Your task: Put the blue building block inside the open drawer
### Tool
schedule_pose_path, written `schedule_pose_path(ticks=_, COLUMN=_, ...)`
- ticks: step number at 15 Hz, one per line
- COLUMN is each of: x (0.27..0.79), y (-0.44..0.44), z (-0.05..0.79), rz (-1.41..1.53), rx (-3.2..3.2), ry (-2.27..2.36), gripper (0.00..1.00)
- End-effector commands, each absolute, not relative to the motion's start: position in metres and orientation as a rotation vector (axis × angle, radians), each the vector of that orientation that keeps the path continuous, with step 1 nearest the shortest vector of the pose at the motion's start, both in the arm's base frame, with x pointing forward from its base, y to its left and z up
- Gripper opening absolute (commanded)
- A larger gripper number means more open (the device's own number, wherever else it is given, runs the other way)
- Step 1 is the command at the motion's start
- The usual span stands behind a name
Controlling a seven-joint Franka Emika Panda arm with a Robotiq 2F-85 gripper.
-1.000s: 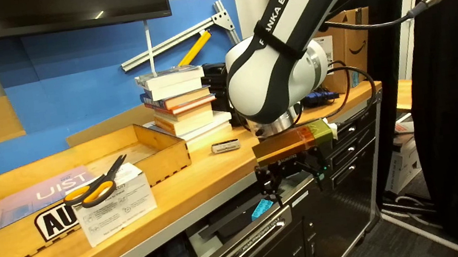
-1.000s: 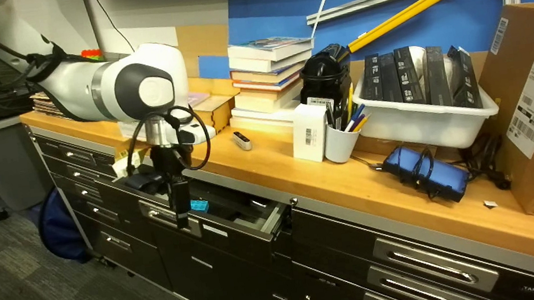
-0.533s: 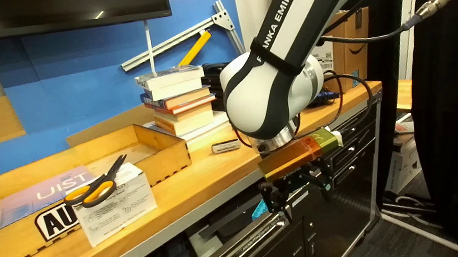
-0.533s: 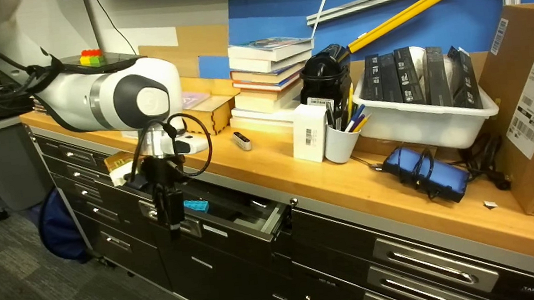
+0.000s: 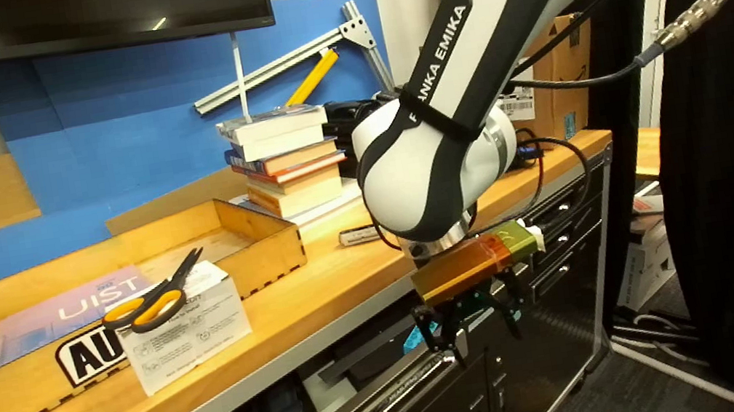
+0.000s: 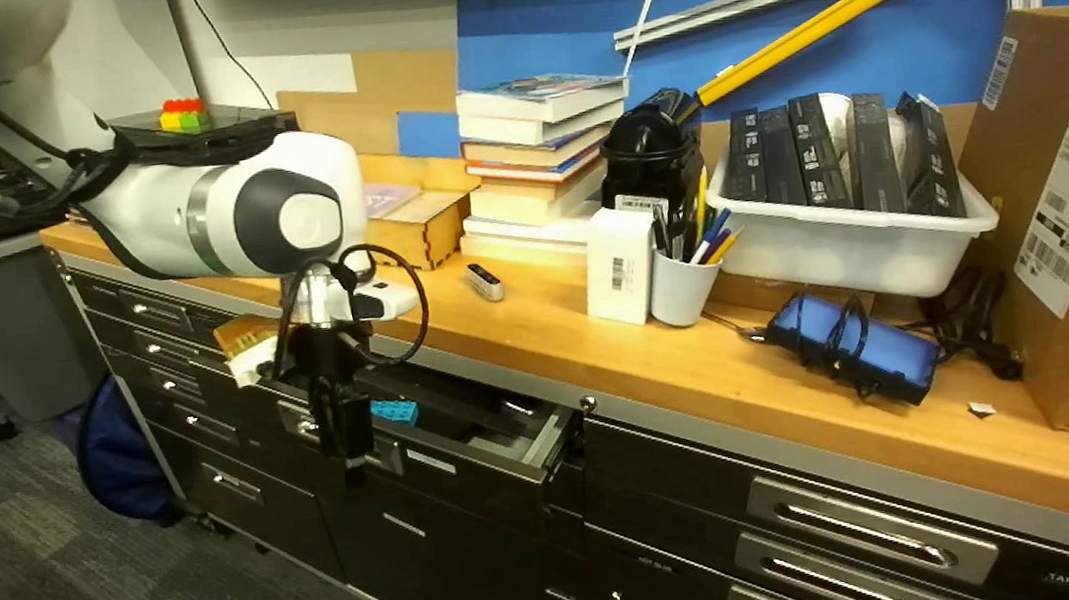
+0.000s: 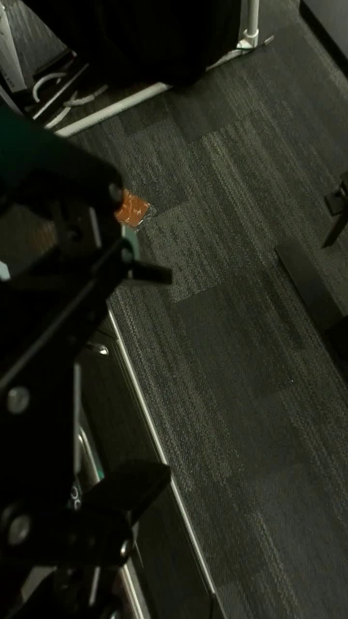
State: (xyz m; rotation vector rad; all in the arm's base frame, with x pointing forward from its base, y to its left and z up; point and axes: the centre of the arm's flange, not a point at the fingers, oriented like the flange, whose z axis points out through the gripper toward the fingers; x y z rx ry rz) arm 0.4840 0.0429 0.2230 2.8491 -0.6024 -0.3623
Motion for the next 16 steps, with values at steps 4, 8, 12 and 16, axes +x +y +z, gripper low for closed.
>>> schedule_pose_path(ticks=4, x=0.511, y=0.076, z=0.197, rz=-0.179, rx=2.938, ry=-0.59, gripper=0.35)
schedule_pose_path(ticks=8, x=0.524, y=0.092, z=0.197, rz=-0.028, rx=2.974, ry=-0.688, gripper=0.06)
schedule_pose_path(ticks=12, x=0.543, y=0.103, z=0.196, rz=0.116, rx=2.967, ry=-0.82, gripper=0.0)
schedule_pose_path(ticks=16, x=0.561, y=0.108, z=0.192, rz=0.24, rx=2.917, ry=-0.973, gripper=0.04)
